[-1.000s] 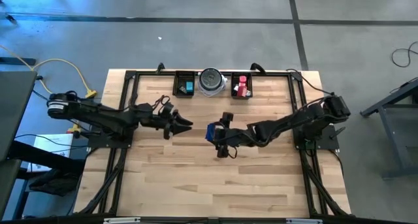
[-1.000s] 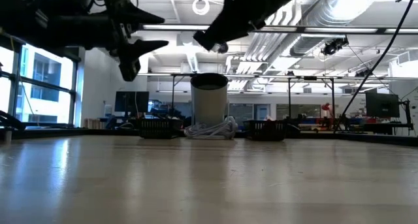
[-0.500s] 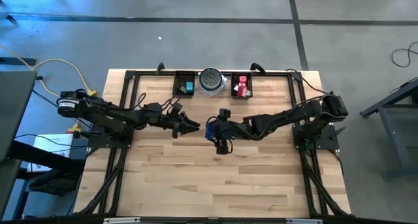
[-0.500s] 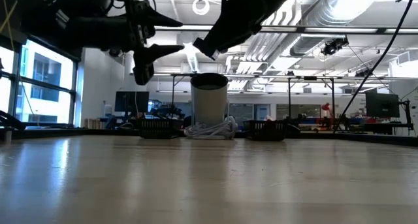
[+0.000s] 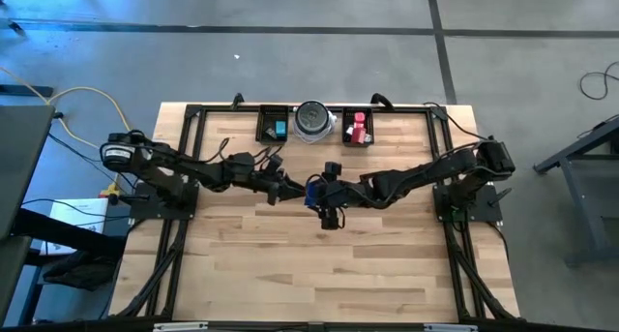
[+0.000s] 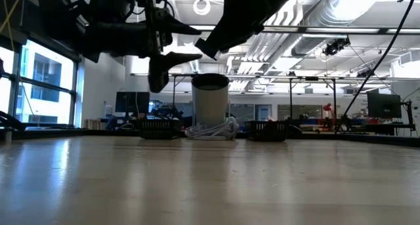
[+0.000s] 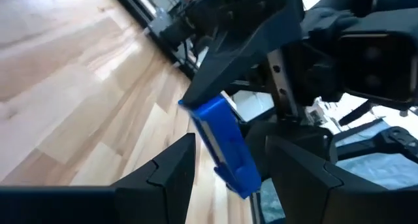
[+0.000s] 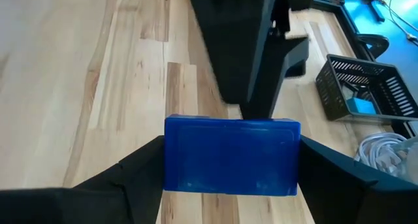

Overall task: Pick & Place Office items
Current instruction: Put the blue timer into the left black basket

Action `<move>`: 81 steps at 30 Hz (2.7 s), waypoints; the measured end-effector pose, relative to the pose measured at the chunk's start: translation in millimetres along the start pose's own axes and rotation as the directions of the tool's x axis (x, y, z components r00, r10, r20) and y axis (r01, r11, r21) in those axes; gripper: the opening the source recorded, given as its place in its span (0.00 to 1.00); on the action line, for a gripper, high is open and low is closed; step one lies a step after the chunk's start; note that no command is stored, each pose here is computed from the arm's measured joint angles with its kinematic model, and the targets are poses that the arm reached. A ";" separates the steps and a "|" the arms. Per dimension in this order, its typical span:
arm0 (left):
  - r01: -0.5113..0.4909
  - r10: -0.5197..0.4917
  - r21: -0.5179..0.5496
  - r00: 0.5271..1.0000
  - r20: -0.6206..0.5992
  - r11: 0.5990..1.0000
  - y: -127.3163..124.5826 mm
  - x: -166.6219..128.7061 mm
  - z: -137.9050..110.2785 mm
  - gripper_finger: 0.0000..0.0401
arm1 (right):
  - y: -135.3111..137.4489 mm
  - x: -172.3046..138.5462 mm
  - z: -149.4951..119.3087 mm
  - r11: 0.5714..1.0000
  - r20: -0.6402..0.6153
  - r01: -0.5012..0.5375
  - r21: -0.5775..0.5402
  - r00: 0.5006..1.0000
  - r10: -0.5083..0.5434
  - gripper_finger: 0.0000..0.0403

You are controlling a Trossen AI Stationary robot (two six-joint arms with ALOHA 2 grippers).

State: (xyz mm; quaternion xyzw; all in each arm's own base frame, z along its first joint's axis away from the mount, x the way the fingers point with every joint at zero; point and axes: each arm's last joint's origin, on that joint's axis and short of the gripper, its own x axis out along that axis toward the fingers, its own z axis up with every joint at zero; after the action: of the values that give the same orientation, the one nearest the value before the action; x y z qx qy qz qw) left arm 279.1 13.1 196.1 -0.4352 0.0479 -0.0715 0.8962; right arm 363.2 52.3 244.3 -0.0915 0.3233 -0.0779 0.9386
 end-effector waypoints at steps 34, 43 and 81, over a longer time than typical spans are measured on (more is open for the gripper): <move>-0.014 0.012 -0.043 0.999 -0.031 0.999 -0.7 18.2 4.4 0.43 | -9.0 2.8 -1.7 1.000 -0.019 -0.009 0.016 1.000 0.009 0.69; -0.024 0.022 -0.065 0.999 -0.033 0.998 0.1 18.2 4.0 0.17 | -9.1 2.7 -2.0 1.000 -0.022 -0.001 0.005 1.000 0.001 0.69; 0.005 0.003 0.121 0.997 -0.072 0.993 16.8 9.4 24.8 0.13 | 22.0 -24.1 4.1 0.945 0.048 0.285 -0.163 0.959 -0.281 0.87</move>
State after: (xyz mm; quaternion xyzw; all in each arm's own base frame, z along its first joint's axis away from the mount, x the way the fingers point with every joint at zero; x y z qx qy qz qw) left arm 293.5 41.0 197.9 -0.3771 0.0756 -0.0904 0.9186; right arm 349.0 79.1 256.9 -0.2166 0.3009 -0.1830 0.9105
